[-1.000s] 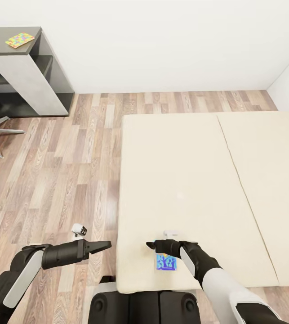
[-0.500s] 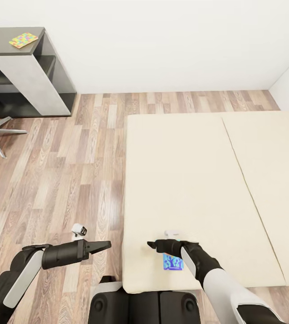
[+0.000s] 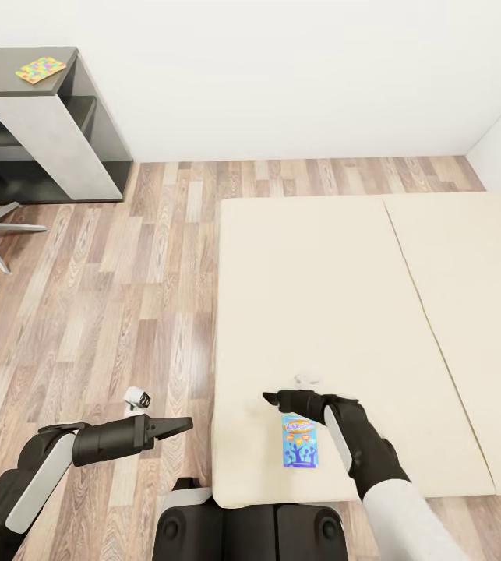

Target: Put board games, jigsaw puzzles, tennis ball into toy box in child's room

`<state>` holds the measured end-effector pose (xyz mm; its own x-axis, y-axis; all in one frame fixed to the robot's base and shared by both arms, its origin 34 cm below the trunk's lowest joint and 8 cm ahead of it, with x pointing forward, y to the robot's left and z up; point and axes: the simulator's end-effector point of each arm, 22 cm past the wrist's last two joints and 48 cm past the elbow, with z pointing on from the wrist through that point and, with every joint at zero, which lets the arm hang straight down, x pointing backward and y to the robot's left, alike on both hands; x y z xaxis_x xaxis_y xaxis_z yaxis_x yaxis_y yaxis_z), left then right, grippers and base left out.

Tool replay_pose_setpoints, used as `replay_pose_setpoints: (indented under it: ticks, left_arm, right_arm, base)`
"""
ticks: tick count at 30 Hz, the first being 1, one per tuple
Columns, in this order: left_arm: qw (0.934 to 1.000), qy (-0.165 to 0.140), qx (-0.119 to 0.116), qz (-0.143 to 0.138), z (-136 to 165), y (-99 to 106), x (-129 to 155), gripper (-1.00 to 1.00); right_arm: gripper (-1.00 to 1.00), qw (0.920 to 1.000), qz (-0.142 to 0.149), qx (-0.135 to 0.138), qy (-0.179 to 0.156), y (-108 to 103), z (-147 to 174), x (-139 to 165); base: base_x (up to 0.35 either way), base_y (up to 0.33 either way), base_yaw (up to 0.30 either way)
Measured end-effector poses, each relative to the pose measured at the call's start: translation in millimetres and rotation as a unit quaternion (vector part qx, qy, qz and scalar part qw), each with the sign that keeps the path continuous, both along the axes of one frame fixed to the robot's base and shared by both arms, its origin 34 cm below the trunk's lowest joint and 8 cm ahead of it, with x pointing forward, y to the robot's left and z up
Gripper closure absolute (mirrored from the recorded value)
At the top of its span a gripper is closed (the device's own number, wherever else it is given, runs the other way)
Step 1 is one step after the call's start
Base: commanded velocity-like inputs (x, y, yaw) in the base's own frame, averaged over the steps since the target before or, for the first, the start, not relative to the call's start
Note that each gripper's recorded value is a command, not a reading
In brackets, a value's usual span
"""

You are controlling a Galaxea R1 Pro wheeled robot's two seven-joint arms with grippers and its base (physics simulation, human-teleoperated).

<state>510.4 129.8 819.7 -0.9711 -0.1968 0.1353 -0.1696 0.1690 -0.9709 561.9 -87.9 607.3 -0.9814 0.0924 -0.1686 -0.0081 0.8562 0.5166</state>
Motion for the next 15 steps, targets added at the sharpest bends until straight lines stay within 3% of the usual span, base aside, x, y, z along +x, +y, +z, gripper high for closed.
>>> replay_pose_setpoints:
  ticks: [9, 15]
  left_arm:
    - [1.0, 0.0, 0.0, 0.0, 0, 0, 0, -1.0]
    - [1.0, 0.0, 0.0, 0.0, 0, 0, 0, -1.0]
  right_arm:
    - [-1.0, 0.9999, -0.005, -0.005, 0.012, -13, 8, -11]
    - [-1.0, 0.9995, -0.004, -0.022, 0.023, -37, 0, -27]
  base:
    - [0.0, 0.0, 0.0]
    - [0.0, 0.0, 0.0]
